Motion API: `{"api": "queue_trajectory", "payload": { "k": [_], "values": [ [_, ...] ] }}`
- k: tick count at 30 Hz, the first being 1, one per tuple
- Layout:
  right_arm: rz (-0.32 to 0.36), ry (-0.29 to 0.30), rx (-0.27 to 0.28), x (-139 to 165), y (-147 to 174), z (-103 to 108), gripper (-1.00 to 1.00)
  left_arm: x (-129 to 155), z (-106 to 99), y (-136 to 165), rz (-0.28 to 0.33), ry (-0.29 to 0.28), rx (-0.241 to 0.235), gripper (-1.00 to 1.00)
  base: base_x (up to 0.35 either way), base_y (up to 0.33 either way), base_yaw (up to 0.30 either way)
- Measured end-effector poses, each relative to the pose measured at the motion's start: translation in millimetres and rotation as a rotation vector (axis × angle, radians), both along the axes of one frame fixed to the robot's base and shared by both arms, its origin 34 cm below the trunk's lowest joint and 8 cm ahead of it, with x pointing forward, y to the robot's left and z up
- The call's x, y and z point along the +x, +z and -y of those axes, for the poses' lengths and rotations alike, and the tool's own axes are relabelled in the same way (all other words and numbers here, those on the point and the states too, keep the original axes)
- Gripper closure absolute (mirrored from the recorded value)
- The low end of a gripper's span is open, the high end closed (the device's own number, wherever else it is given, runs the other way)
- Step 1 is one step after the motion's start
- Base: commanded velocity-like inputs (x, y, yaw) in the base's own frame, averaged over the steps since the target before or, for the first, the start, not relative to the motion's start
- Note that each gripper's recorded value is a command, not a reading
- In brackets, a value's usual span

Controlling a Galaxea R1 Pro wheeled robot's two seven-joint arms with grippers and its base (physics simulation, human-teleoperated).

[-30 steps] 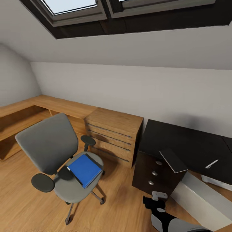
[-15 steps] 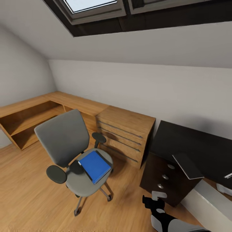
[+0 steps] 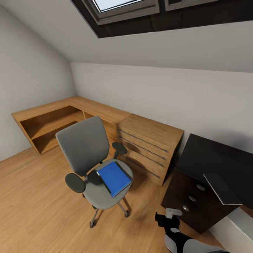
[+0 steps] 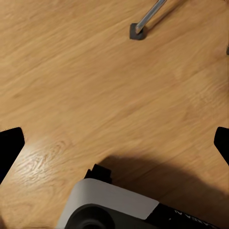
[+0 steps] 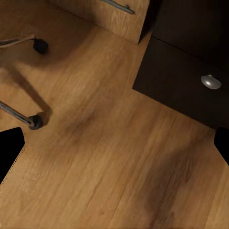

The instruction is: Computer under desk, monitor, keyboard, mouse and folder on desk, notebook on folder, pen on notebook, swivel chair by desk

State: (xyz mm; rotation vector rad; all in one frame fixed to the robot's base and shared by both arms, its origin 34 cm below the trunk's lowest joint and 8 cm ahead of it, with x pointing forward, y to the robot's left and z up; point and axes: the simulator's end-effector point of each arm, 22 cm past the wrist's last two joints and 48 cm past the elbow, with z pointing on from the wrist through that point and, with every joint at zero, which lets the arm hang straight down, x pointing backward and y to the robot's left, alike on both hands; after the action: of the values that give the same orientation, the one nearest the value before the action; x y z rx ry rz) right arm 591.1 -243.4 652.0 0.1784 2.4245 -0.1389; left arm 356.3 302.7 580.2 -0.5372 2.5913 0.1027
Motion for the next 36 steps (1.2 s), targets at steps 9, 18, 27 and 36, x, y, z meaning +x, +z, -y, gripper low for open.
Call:
{"api": "queue_trajectory", "payload": {
  "k": [9,18,27,36],
  "values": [
    [0.001,-0.002,0.000,-11,4,0,-1.00,-6,-1,8,-0.010,0.002,0.000,-1.00,0.000,0.000,0.238],
    [-0.008,-0.003,-0.001,-19,7,1,-1.00,-11,-1,14,-0.018,0.003,0.001,-1.00,0.000,0.000,0.232],
    [0.001,-0.004,-0.002,-18,8,1,-1.00,-12,-1,14,-0.020,0.002,0.002,-1.00,0.000,0.000,0.203],
    [0.039,-0.007,-0.004,-13,15,2,-1.00,-10,-1,15,-0.013,0.002,0.002,-1.00,0.000,0.000,0.182]
  ]
}}
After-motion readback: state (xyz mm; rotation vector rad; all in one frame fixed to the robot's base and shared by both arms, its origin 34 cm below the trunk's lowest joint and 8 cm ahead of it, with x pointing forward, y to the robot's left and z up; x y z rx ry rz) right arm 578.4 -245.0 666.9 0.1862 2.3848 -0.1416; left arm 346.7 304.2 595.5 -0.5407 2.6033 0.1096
